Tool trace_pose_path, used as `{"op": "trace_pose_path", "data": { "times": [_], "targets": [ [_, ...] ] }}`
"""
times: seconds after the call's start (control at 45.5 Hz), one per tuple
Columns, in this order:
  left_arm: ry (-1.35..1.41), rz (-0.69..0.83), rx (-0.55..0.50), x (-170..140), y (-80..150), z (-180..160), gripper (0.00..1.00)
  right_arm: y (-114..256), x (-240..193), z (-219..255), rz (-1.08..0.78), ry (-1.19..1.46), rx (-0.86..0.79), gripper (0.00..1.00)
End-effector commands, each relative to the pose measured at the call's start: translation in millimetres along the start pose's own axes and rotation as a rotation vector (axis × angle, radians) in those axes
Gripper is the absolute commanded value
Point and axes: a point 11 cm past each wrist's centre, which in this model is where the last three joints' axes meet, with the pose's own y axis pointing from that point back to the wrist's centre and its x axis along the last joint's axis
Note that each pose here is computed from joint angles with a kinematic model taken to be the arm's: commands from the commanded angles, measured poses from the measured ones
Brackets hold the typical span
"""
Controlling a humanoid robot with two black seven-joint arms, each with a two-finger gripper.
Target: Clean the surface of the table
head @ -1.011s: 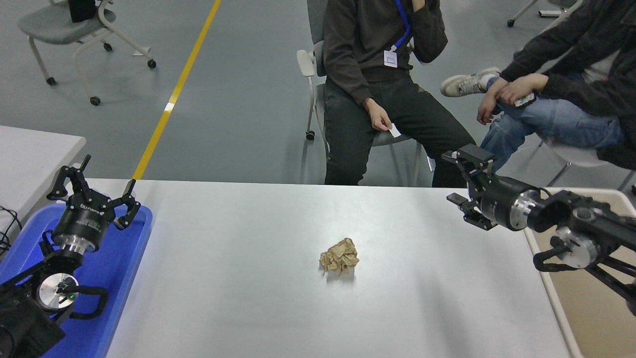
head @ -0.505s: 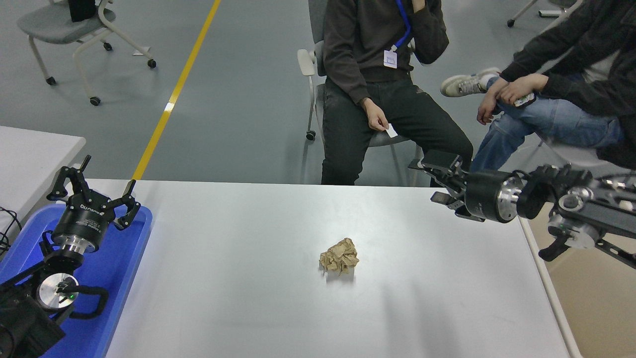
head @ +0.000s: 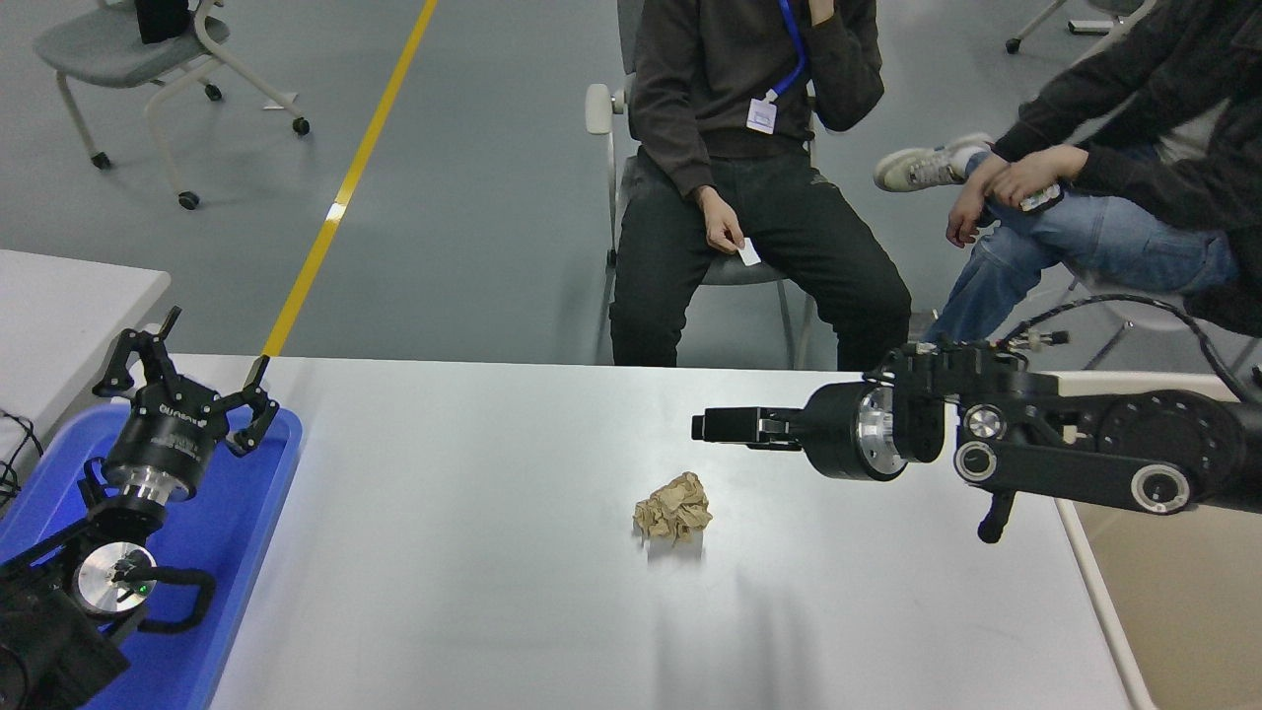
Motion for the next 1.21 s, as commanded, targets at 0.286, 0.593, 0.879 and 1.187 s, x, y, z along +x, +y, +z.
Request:
{"op": "trace_pose_path", "data": {
  "times": [0.286, 0.593, 0.879, 1.187],
  "targets": [
    [0.0, 0.0, 0.0, 0.0, 0.0, 0.1, 1.0, -62.5, -10.2, -25.5, 0.016, 0.339, -0.047, 0.99],
    [0.0, 0.0, 0.0, 0.0, 0.0, 0.1, 1.0, -83.5, -19.5, -22.4, 0.045, 0.373, -0.073, 0.99],
    [0.001, 0.0, -0.001, 0.1, 0.0, 0.2, 1.0, -93.1, -35.7, 10.0, 0.069, 0.419, -0.136, 1.0],
    [0.001, 0.0, -0.001, 0.1, 0.0, 0.2, 1.0, -96.0, -58.6, 26.7, 0.039, 0.388, -0.156, 1.0]
  ]
}}
